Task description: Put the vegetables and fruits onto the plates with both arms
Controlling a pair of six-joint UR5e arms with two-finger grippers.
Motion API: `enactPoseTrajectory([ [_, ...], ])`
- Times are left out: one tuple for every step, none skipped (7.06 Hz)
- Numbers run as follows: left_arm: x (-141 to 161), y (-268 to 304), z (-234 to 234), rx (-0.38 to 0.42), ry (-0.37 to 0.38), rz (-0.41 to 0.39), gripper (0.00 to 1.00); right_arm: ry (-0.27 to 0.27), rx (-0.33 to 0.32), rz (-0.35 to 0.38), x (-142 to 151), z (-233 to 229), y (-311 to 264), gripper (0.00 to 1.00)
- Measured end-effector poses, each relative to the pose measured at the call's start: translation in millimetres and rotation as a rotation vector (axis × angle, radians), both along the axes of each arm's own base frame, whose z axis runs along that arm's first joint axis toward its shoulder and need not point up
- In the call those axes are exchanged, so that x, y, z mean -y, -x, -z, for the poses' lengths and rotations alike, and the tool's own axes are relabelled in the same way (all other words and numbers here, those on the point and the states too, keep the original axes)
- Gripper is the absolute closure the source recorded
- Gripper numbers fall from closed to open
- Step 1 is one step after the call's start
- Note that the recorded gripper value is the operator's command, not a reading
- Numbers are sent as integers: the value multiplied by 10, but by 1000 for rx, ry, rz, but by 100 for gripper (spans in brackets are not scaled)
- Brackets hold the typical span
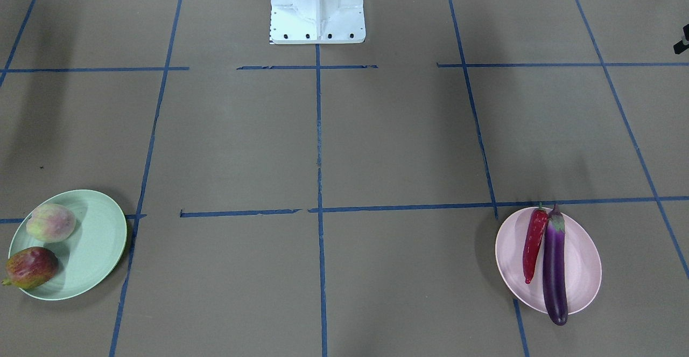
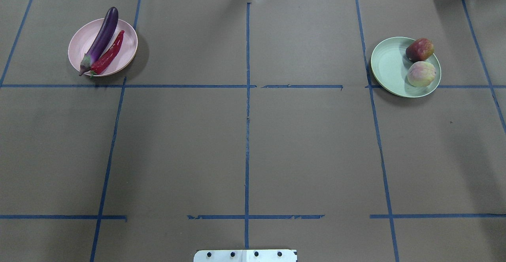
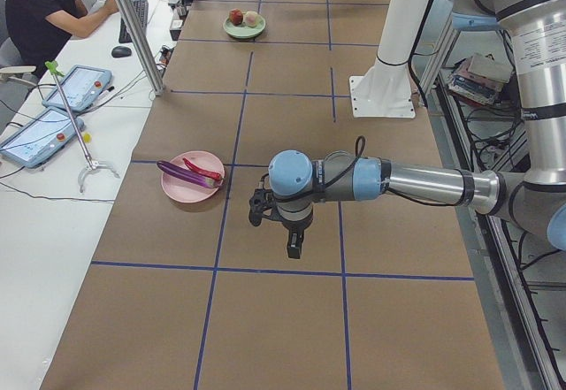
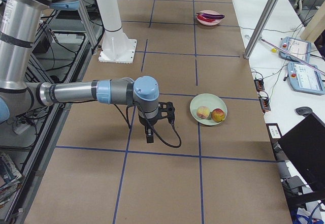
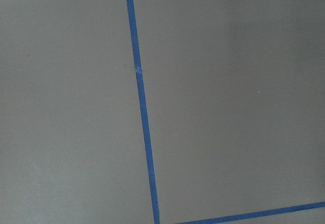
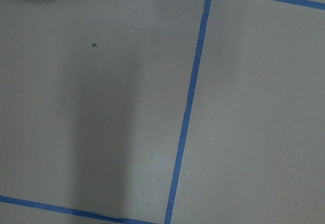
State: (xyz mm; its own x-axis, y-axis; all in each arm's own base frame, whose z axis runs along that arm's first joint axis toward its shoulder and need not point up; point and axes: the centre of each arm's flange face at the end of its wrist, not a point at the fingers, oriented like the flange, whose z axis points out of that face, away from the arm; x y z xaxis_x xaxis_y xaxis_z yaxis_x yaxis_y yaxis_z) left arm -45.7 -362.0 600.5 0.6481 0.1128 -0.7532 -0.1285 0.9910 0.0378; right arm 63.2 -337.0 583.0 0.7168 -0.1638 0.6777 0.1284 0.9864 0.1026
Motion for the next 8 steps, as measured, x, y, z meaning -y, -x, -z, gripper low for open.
enactPoseTrajectory([
  [-29,4,-32,0,6,1,0,1,9,2,-15,9,10,0],
  [-28,7,-56,1,10,3,0,5,13,4,-31,-4,21,0],
  [20,9,-47,4,7,4,0,12,14,8,-55,-26,34,0],
  [129,7,-21,5,-1,6,0,19,15,9,-91,-49,39,0],
  [293,2,-29,6,-5,8,0,24,18,10,-120,-61,42,0],
  [446,-2,-54,6,-6,8,0,26,23,10,-131,-61,47,0],
  [526,3,-70,16,-7,8,0,25,26,10,-133,-54,49,0],
  [565,22,-85,41,-10,8,0,23,27,10,-131,-44,50,0],
])
